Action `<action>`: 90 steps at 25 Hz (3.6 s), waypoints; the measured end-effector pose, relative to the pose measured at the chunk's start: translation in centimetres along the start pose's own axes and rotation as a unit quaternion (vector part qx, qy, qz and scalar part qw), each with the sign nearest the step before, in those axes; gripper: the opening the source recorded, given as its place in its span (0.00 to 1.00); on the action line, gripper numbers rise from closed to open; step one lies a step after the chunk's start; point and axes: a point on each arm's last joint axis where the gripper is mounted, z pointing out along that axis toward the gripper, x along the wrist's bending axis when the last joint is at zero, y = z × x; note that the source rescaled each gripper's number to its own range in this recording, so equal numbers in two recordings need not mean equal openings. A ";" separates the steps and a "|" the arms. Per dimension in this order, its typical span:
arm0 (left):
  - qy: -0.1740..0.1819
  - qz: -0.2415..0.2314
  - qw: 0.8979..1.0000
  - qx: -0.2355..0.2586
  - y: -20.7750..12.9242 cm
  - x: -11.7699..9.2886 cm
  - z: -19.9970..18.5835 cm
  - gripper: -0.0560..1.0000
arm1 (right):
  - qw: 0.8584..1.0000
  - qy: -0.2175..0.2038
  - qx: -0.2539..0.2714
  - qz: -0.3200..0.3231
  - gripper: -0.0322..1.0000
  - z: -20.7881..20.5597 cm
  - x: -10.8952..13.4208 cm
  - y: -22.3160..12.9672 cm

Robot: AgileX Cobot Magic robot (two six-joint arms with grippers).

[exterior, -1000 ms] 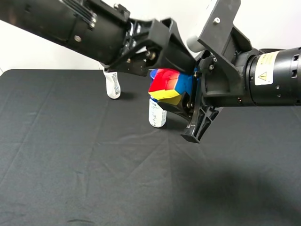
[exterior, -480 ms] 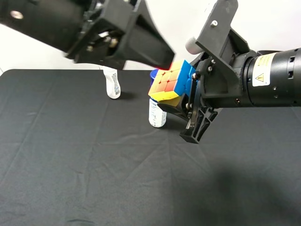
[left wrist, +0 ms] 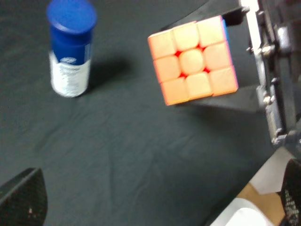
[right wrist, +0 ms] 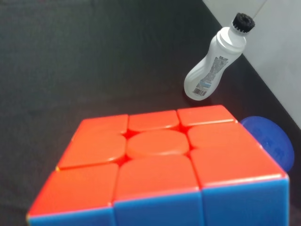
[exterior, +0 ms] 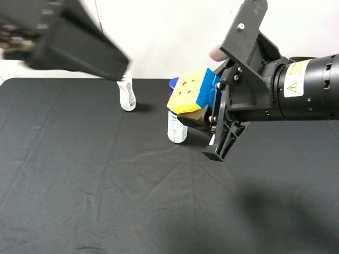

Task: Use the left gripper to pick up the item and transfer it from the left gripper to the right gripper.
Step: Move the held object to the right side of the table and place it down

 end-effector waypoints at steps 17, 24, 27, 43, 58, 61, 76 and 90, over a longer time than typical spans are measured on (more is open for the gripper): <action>0.194 -0.024 0.981 0.016 -6.1 2.3 -9.5 0.98 | 1.000 0.002 0.005 0.001 0.03 0.0 0.0 -0.1; 0.191 -0.027 0.981 -0.002 -11.3 3.1 -10.1 0.98 | 1.000 0.002 0.005 0.020 0.03 0.0 0.0 -0.1; 0.190 -0.025 0.981 -0.006 -14.0 3.6 -9.8 0.98 | 1.000 0.002 0.005 0.025 0.03 0.0 0.0 -0.1; 0.115 0.015 0.993 -0.012 -20.3 4.1 -6.2 0.98 | 0.999 0.002 0.005 0.031 0.03 0.0 0.0 -0.1; 0.133 -0.006 0.991 -0.024 -20.3 4.1 -6.0 0.98 | 0.999 0.006 0.013 0.053 0.03 0.0 0.1 -0.2; 0.180 -0.054 0.981 -0.037 -20.3 4.2 -6.1 0.98 | 0.998 0.009 0.024 0.063 0.03 0.0 0.2 -0.4; 0.339 -0.218 0.911 -0.090 -20.5 4.4 -6.5 0.98 | 0.984 0.008 0.070 0.166 0.03 -0.1 0.0 -1.4; 0.366 -0.213 0.892 -0.156 -21.8 3.2 -7.1 0.98 | 0.904 -0.114 0.231 0.340 0.03 -0.2 -7.5 -7.2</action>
